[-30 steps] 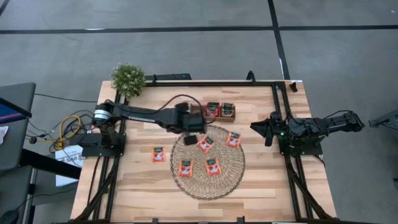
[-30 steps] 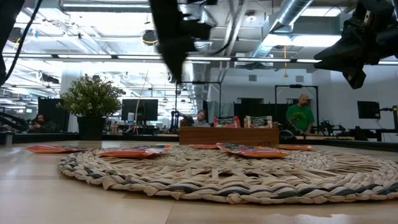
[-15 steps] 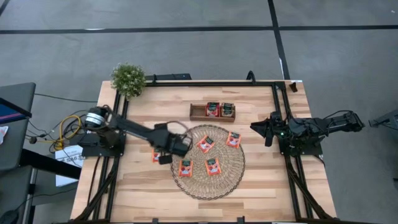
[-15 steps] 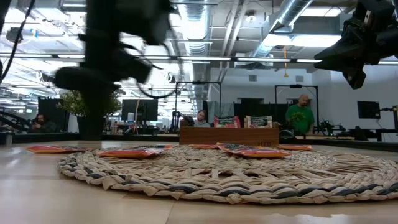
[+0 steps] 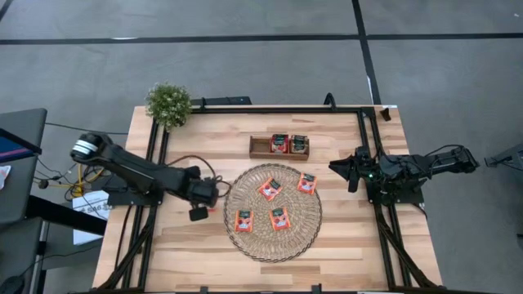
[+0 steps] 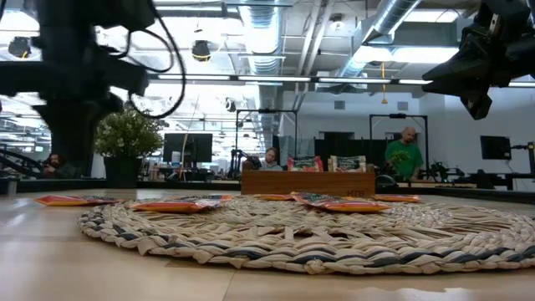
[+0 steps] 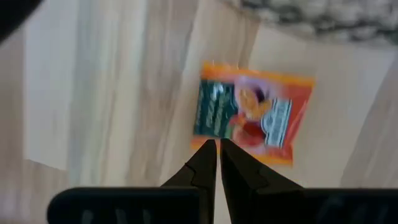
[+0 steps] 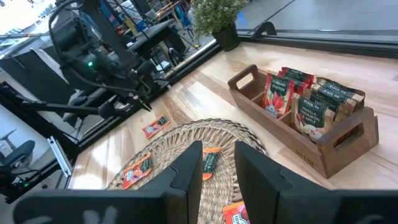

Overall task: Pick & Place Tea
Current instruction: Put the orange tea bag into the left section of the wooden organizer

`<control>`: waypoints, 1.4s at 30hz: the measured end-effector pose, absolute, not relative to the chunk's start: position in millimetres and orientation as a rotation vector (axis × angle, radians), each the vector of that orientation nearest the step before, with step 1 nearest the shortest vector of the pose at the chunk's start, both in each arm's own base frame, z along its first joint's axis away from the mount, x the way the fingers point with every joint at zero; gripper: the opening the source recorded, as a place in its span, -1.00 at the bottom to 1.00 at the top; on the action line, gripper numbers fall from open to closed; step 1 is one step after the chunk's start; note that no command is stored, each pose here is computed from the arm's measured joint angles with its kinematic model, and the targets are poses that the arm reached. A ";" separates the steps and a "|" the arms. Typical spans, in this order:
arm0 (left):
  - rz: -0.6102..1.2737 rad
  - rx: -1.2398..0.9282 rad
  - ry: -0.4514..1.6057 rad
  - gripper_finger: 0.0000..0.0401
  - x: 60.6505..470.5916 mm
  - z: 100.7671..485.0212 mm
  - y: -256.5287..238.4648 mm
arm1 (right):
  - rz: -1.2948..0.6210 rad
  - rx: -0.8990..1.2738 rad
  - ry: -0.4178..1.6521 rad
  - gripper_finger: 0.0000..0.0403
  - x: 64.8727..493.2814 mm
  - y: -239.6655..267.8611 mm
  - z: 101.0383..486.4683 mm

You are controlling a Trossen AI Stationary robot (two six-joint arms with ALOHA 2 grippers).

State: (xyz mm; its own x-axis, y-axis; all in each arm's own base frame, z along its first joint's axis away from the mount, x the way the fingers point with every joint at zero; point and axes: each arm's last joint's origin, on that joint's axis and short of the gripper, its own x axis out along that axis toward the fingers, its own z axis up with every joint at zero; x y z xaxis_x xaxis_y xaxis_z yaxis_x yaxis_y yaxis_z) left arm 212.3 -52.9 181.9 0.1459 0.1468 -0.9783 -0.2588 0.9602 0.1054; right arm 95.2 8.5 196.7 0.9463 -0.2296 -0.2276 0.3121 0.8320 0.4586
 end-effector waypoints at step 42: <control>0.172 -0.097 1.154 -0.89 209.7 178.0 -46.3 | -0.289 0.512 0.166 -0.58 95.2 8.5 196.8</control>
